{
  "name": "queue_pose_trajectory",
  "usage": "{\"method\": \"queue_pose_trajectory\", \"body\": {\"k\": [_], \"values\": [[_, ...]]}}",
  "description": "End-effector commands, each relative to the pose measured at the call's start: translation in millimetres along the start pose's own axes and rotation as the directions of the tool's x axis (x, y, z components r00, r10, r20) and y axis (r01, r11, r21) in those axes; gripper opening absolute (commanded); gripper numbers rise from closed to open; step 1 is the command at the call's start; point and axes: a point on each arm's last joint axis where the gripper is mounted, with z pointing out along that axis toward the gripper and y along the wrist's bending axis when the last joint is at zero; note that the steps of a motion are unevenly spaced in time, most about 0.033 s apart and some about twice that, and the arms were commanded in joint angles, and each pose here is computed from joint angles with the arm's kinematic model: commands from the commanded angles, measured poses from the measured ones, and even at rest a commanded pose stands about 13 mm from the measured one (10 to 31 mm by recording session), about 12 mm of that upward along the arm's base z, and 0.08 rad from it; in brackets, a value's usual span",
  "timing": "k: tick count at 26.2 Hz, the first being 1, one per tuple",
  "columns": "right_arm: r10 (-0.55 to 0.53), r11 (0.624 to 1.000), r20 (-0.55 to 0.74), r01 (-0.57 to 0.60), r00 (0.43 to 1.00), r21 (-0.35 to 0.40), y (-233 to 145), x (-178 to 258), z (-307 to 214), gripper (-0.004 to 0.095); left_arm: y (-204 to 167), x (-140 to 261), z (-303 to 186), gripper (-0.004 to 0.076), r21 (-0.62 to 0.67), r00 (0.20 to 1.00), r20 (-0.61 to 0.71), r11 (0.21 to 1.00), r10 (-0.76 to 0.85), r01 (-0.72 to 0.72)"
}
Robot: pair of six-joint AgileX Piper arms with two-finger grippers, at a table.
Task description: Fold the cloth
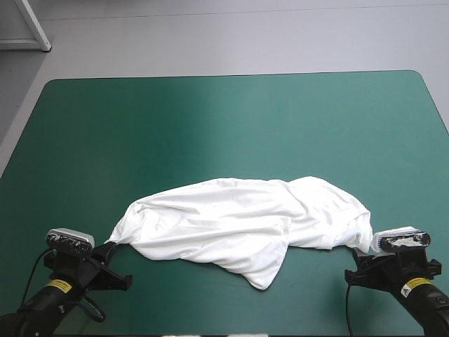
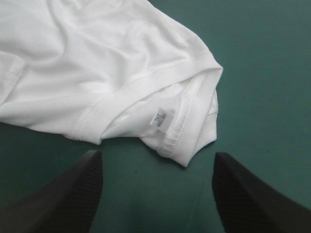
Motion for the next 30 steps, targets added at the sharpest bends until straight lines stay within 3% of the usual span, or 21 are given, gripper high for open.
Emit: {"method": "queue_pose_trajectory", "body": {"k": [1,9,16,22,27,30], "values": [[-0.005,1.0,0.083,0.005,0.997,0.003,0,-15,-5,0.0619,2,-12,-4,0.0003,-0.019,0.998,0.066,1.0,0.006,-0.004],[-0.005,1.0,0.083,0.005,0.997,0.003,0,-15,-5,0.0619,2,-11,-4,0.0228,-0.027,0.998,0.06,1.0,0.015,-0.013],[0.002,1.0,0.083,-0.002,0.997,0.004,0,-15,-5,0.062,2,-11,-4,0.0304,-0.027,0.998,0.06,1.0,0.013,-0.011],[0.048,0.998,0.038,-0.049,0.998,0.039,-3,-18,-8,0.062,5,-20,-8,0.0393,-0.05,0.993,0.04,0.992,-0.113,0.115],[0.024,0.992,-0.105,-0.011,0.994,0.127,-11,-30,-14,0.062,11,-25,-1,0.0393,-0.084,0.971,-0.189,0.988,-0.144,0.13],[0.03,0.991,-0.136,-0.011,0.99,0.137,-11,-45,-16,0.062,15,-29,14,0.0393,-0.088,0.94,-0.306,0.988,-0.15,0.129]]}}
